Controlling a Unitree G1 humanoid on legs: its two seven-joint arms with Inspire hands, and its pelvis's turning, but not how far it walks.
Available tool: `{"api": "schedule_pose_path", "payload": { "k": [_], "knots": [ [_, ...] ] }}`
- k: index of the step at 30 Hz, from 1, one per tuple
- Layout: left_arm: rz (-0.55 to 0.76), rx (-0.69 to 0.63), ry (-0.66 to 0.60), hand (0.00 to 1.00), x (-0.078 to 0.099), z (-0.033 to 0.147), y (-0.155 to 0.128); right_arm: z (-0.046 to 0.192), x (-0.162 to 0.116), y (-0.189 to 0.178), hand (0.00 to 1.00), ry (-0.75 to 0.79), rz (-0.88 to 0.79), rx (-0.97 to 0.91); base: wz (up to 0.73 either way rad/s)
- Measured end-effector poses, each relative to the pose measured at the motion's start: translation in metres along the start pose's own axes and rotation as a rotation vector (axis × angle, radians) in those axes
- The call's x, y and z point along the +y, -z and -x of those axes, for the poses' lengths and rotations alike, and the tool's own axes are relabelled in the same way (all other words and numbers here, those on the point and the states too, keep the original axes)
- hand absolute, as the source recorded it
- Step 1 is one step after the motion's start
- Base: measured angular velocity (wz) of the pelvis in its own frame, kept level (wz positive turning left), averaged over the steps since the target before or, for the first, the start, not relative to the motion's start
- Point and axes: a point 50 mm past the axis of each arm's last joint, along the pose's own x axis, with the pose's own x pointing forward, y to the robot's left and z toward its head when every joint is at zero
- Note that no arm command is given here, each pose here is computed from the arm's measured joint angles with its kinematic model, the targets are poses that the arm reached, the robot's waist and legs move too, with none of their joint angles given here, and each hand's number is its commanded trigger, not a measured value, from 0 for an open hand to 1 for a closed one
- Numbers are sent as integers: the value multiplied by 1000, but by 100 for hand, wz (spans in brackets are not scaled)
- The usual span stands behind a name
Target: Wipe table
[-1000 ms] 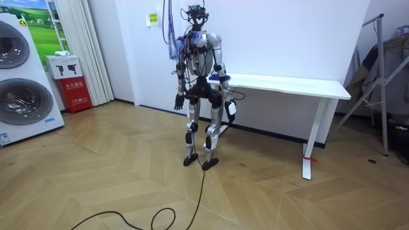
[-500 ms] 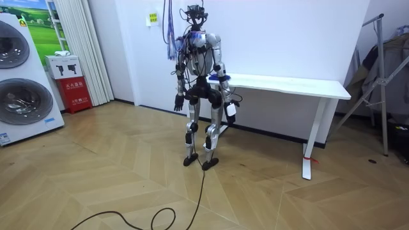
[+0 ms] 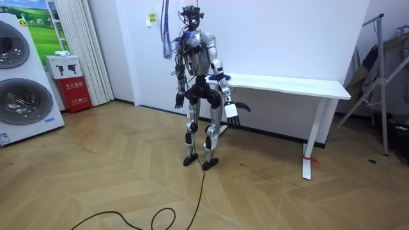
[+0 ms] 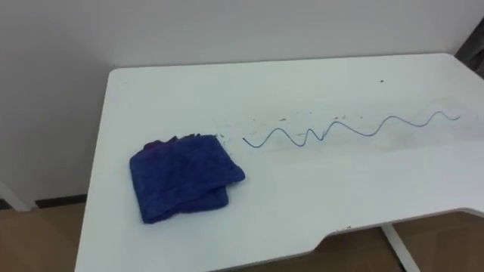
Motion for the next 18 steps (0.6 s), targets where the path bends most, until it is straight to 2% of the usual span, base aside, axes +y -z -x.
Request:
{"api": "schedule_pose_path", "payload": {
  "k": [4,7,9,10,12,13,18],
  "knots": [
    [-1,-20,-16,0,4,0,-2,14,18,-57,0,-1,-65,-211,-2],
    [-14,-38,-24,0,4,0,-5,41,40,-105,0,-38,-32,-453,-3],
    [-35,-54,-22,0,4,0,-10,71,57,-138,0,-64,-6,-660,0],
    [-45,-59,-21,0,3,0,-10,78,60,-144,0,-71,-3,-708,3],
    [-75,-69,-11,0,0,1,-11,113,74,-167,0,-89,41,-923,0],
    [-81,-72,-9,0,-1,1,-11,121,78,-171,0,-93,55,-973,0],
    [-132,-112,-4,0,-3,3,-14,190,103,-185,0,-176,120,-1338,-2]
  ]
}}
